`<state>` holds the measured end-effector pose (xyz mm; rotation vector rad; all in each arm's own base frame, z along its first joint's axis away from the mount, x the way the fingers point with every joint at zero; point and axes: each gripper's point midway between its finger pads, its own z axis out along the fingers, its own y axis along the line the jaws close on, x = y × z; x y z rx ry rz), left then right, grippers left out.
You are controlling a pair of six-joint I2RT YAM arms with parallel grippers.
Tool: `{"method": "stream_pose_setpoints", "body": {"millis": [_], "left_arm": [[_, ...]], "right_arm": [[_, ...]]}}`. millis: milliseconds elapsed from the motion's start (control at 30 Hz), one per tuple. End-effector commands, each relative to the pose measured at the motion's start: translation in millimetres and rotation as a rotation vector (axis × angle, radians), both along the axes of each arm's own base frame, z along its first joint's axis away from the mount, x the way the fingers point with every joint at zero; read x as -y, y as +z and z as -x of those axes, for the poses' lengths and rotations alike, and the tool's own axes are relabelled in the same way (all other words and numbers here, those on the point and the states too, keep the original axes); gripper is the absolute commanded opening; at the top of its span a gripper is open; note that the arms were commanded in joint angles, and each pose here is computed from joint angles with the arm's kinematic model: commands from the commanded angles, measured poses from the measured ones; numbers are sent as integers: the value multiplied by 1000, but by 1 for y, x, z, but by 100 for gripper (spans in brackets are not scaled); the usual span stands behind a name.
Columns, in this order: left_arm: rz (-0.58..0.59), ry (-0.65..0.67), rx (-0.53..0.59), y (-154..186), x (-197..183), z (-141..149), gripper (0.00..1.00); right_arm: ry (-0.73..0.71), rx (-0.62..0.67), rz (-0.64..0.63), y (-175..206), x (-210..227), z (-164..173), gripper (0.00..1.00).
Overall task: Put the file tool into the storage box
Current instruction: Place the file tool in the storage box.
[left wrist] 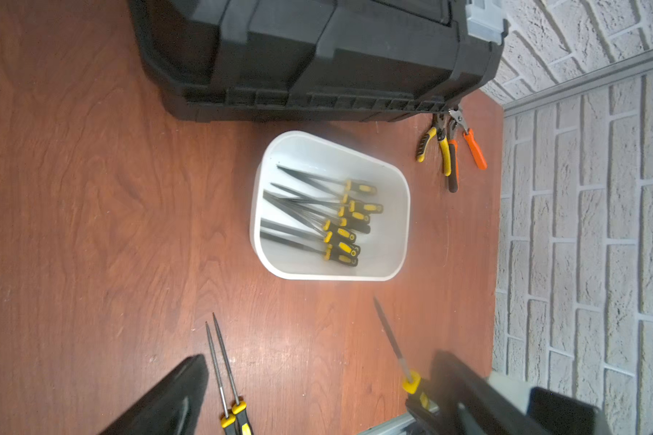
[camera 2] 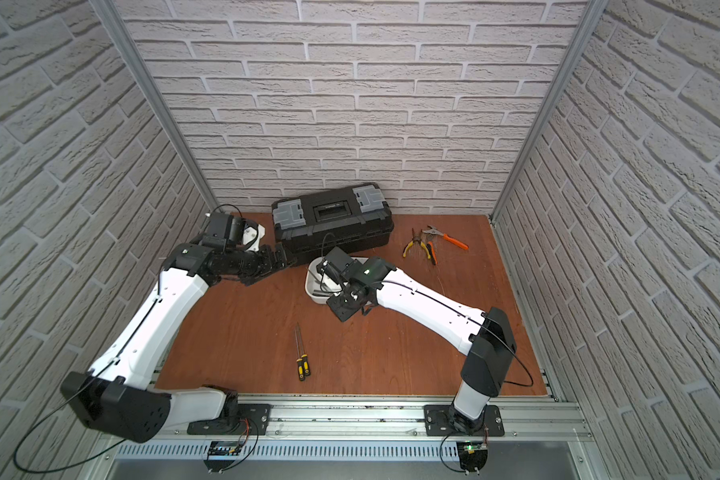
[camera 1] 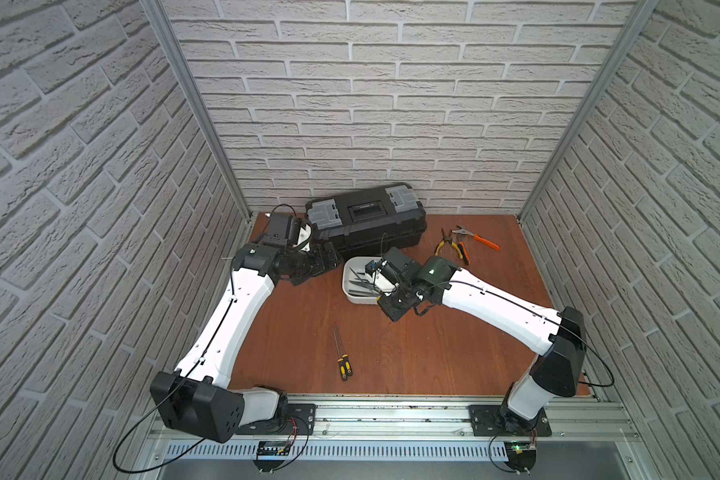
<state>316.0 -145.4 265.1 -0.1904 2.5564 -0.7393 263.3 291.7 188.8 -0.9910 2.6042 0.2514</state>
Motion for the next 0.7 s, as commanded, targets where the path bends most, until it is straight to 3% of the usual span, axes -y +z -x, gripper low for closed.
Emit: {"method": "stream_pose_setpoints", "body": {"millis": [0, 300, 667], "left_arm": [[-4, -48, 46, 12, 21, -16, 98], [-34, -88, 37, 12, 55, -9, 98], [-85, -17, 6, 5, 37, 8, 98]], "right_arm": [[166, 31, 1, 15, 7, -5, 8], [298, 14, 33, -6, 23, -51, 6], [364, 22, 121, -65, 40, -97, 6]]}}
